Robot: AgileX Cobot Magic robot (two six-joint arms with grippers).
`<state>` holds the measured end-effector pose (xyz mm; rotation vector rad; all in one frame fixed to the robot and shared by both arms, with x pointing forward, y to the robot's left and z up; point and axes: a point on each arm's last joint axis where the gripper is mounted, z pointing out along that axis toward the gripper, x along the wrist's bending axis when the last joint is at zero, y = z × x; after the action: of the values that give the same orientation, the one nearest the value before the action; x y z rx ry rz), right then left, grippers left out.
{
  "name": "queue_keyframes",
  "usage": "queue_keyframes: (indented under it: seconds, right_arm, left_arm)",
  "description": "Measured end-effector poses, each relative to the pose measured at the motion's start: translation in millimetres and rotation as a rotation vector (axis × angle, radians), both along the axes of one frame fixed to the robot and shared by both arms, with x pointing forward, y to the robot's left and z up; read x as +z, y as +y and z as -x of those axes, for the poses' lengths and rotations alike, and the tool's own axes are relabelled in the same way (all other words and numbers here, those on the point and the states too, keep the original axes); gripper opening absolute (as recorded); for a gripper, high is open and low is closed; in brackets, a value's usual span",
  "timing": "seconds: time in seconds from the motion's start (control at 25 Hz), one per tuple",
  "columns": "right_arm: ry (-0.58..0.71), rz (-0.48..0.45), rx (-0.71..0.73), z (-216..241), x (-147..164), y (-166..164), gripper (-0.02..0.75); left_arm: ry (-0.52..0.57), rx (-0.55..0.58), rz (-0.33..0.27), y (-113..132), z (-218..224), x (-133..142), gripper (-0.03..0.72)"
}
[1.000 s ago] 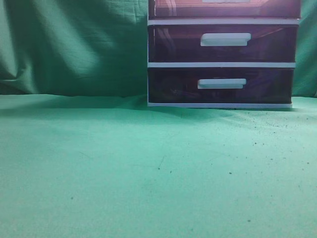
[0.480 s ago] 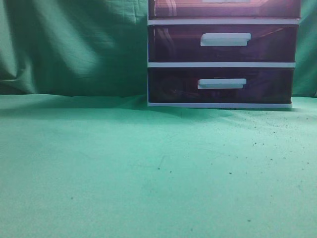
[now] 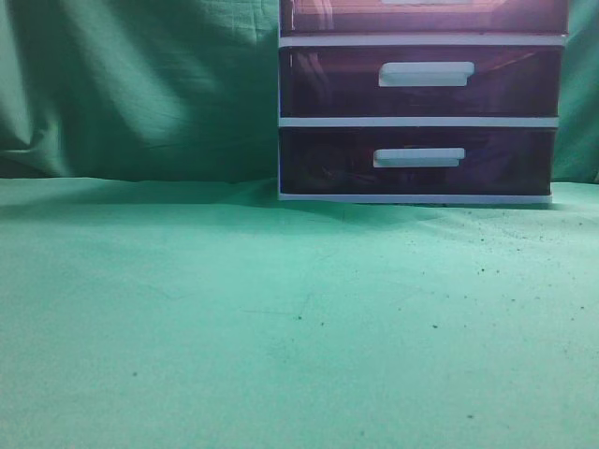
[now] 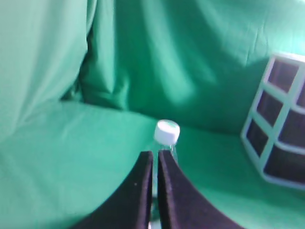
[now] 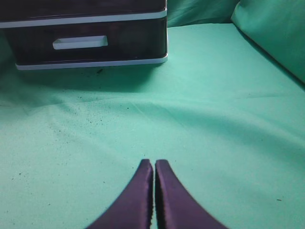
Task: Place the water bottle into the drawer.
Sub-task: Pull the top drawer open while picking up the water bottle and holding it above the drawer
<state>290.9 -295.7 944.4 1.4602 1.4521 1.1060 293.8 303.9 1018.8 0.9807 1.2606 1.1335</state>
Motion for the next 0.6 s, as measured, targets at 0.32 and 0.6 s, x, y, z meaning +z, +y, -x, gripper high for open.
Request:
queue_keyframes:
  seconds: [0.32,0.6]
  right_arm:
    - [0.0,0.0,0.0,0,0,0,0.0]
    - [0.0,0.0,0.0,0,0,0,0.0]
  left_arm:
    - [0.365,-0.034,0.128,-2,-38,9,0.0]
    - [0.511,-0.076,-0.016,-3,-71,19,0.0]
